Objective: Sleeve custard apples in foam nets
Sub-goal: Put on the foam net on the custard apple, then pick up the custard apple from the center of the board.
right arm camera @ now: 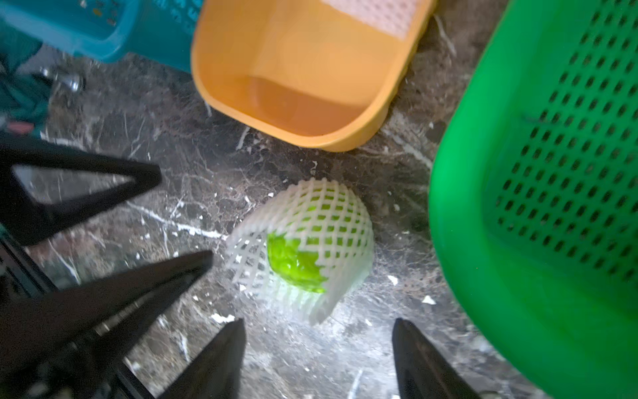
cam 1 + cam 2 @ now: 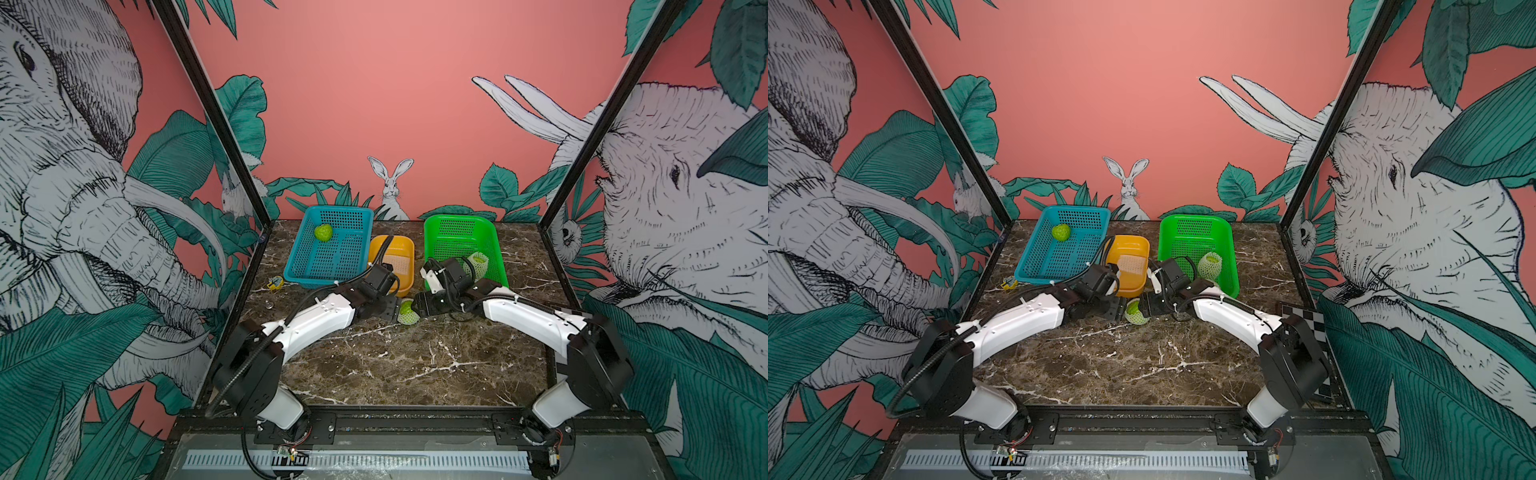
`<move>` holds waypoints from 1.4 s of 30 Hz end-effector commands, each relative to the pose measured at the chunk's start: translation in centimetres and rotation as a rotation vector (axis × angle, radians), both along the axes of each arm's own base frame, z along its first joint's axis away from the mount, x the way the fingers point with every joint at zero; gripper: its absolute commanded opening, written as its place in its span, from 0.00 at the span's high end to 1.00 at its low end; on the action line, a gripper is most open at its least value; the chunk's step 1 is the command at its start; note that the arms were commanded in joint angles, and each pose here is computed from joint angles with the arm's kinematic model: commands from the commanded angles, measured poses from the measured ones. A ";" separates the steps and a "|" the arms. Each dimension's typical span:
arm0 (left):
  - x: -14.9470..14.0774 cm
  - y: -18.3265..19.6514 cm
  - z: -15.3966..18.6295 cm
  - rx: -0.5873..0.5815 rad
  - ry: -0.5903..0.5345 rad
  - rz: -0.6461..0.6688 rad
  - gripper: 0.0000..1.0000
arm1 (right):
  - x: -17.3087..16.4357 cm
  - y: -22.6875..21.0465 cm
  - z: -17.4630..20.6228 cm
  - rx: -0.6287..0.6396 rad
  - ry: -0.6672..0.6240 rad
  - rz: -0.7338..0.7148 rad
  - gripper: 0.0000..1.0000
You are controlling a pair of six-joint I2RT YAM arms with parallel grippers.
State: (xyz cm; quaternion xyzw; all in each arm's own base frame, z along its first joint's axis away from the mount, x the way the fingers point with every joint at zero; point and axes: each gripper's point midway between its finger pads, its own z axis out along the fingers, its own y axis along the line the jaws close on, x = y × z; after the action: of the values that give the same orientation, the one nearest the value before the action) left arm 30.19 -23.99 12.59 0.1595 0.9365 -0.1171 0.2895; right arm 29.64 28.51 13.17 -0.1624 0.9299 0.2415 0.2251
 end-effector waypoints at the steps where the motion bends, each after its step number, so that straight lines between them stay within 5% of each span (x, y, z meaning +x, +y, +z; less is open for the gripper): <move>1: 0.6 1.5 1.8 -0.050 -0.027 0.061 0.11 | -0.8 0.5 0.5 0.025 -0.016 0.041 0.01; 3: 1.0 2.1 2.2 -0.053 -0.050 0.078 0.01 | -0.9 0.3 0.1 0.020 -0.018 0.027 0.01; 14: 2.3 3.0 1.3 -0.200 -0.023 0.154 0.01 | -0.6 2.7 -2.5 -0.086 -0.046 0.061 0.01; 27: 1.0 4.7 0.3 -0.211 -0.008 0.191 0.01 | 1.6 4.3 -5.5 -0.268 -0.067 0.088 0.01; 42: 0.8 5.6 0.4 -0.211 -0.020 0.209 0.01 | 2.4 5.2 -7.6 -0.275 -0.041 0.073 0.16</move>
State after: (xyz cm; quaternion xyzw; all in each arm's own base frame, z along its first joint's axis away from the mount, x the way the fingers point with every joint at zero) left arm 31.00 -18.96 12.23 0.0439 0.9325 -0.1782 0.3111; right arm 32.26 33.38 6.34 -0.2295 0.9415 0.1159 0.2180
